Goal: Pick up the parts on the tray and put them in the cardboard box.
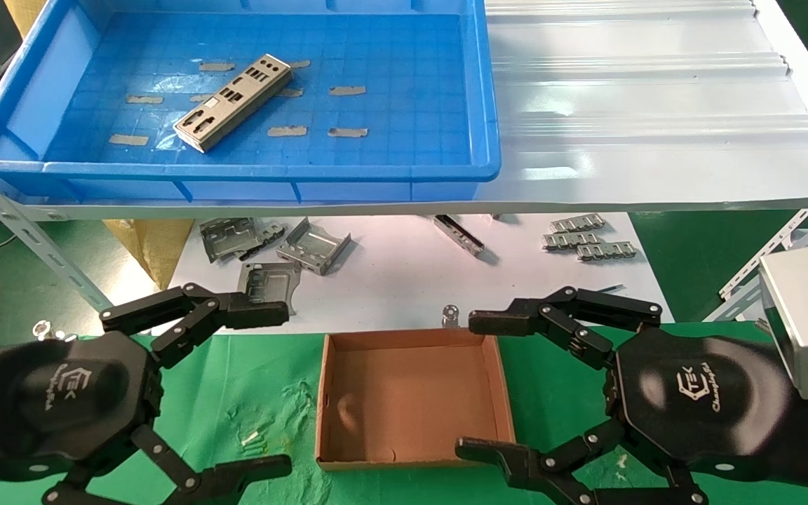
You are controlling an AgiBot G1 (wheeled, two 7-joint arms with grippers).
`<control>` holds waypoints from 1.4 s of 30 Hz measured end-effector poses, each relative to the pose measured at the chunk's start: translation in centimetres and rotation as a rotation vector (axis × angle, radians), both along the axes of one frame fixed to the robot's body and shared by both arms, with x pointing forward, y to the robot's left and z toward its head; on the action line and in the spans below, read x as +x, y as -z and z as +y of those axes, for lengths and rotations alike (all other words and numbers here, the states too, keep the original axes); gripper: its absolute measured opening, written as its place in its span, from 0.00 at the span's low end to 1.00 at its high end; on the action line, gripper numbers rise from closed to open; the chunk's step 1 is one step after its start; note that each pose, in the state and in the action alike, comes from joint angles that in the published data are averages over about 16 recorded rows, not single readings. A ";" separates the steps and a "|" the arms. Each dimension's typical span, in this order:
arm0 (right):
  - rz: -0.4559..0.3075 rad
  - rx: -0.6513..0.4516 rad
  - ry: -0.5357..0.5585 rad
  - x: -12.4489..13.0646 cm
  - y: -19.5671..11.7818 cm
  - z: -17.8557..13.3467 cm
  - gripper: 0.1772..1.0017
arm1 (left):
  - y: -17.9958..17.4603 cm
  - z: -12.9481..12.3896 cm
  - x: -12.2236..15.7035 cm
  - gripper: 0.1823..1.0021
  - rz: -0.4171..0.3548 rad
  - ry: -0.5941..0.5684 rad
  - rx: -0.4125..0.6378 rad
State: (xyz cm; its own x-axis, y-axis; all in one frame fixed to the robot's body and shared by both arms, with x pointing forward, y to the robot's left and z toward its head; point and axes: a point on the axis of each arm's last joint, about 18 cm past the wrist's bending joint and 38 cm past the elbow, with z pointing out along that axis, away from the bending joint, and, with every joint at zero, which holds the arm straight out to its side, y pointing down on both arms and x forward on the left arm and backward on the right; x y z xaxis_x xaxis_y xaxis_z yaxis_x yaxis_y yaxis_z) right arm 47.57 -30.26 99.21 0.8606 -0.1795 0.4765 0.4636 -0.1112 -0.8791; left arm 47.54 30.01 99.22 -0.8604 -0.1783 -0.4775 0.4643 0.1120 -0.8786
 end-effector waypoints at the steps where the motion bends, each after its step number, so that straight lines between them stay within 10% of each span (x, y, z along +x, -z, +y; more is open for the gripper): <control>1: 0.000 0.000 0.000 0.0 0.0 0.0 0.81 | 0.0 0.0 0.0 1.00 0.000 0.000 0.000; 28: 0.000 0.000 0.000 0.0 0.0 0.0 0.14 | -1.9 -0.2 0.5 1.00 -0.028 -0.021 0.004; 42: 0.000 0.000 0.000 0.0 0.0 0.0 0.02 | -12.0 -0.9 8.6 1.00 -0.137 -0.251 -0.021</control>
